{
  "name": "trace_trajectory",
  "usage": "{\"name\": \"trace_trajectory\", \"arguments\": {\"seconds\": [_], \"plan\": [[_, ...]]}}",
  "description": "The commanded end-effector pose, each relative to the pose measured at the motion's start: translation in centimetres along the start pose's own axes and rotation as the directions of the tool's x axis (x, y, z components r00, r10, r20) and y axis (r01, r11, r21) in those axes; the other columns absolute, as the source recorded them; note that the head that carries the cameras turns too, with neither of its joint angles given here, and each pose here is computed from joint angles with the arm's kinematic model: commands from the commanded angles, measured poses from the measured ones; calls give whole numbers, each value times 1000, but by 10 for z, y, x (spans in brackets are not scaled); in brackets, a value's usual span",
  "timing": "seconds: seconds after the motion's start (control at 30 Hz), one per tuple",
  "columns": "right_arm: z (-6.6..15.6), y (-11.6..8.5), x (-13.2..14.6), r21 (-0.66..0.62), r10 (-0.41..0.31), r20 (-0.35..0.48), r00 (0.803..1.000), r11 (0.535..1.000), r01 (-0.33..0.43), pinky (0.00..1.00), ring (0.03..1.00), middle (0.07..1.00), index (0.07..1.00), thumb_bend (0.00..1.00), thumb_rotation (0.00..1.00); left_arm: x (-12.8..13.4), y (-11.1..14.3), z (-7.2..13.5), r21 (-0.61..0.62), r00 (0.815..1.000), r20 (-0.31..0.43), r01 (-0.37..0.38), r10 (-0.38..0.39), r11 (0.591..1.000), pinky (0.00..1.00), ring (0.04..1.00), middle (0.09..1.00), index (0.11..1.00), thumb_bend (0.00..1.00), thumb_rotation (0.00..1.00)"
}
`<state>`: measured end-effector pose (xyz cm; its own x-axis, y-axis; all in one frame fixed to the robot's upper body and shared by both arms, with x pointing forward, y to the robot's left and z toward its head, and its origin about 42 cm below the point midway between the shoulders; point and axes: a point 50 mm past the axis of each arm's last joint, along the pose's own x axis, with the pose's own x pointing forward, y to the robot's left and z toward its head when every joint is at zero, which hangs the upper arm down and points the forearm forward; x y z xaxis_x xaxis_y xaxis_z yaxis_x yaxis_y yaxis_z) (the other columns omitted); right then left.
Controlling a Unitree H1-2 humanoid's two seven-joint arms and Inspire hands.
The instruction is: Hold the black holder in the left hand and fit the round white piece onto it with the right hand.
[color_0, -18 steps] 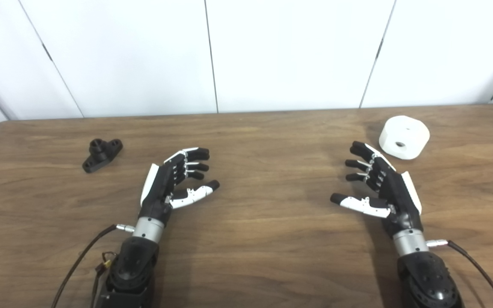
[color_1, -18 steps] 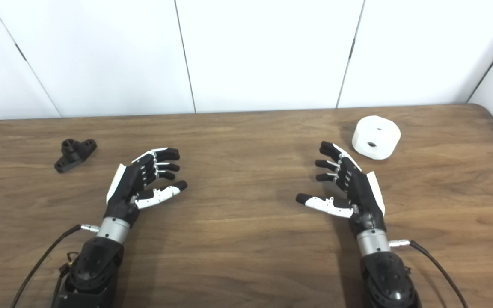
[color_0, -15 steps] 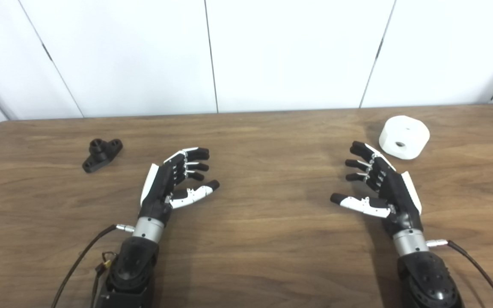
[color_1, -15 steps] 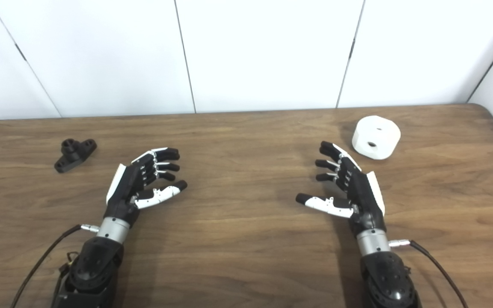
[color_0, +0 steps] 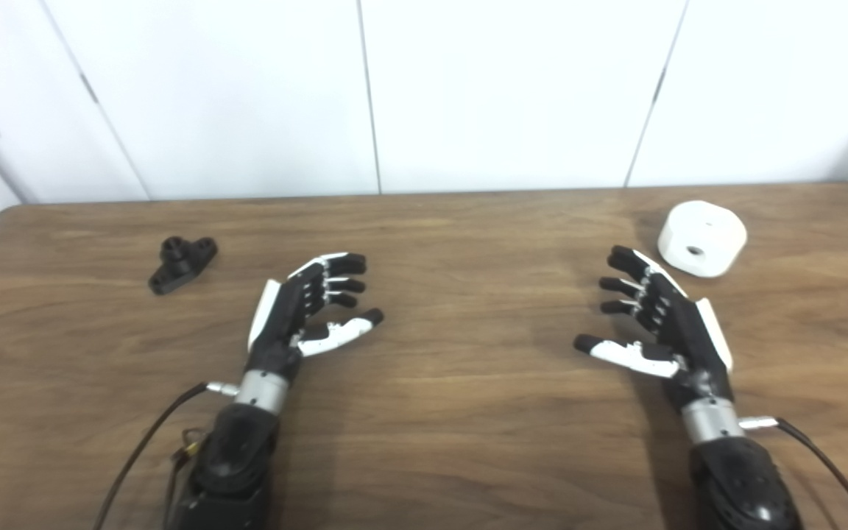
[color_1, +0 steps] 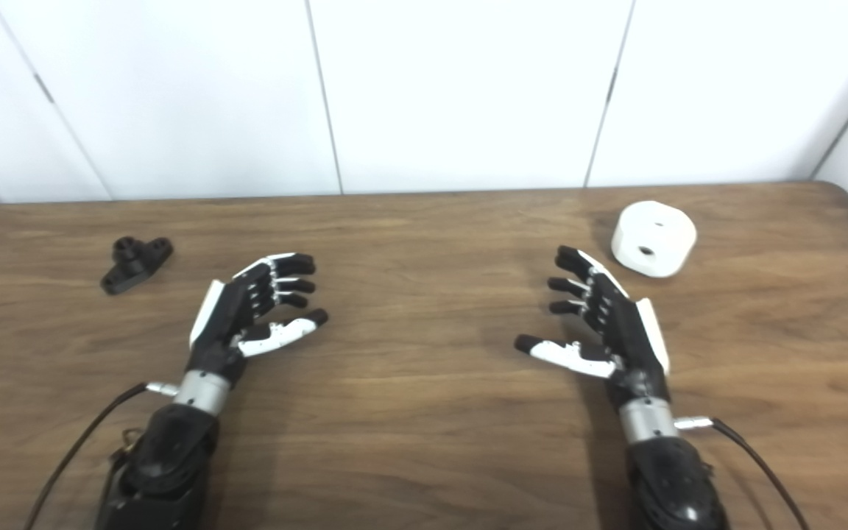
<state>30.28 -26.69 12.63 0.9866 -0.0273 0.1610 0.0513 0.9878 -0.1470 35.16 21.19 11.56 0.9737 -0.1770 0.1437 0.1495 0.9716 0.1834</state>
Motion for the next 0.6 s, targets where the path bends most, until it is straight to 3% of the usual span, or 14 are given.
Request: {"name": "trace_trajectory", "arguments": {"seconds": [0.0,0.13,0.3,0.47,0.57], "plan": [[8,-11,11,-2,4,80,997,1000,-4,630,761,849,829,761,44,0,-17,-10,-50,1000,-22,5,-6,999,615,681,734,697,707,0],[-2,-22,11,3,-10,61,998,1000,10,607,754,846,824,794,92,2,-30,-14,-67,999,-40,2,-5,998,622,680,746,706,715,0],[2,-26,6,24,-24,32,999,999,23,632,788,867,850,754,34,2,-40,-18,-77,999,-37,12,-15,997,587,687,765,719,711,0],[3,-31,5,17,-32,22,999,999,32,610,762,854,841,773,86,3,-44,-18,-85,999,-37,12,-15,996,571,688,772,722,706,0],[4,-32,4,14,-37,17,999,999,37,603,749,852,837,760,57,3,-45,-17,-87,999,-40,11,-14,996,581,688,764,720,708,0]]}}
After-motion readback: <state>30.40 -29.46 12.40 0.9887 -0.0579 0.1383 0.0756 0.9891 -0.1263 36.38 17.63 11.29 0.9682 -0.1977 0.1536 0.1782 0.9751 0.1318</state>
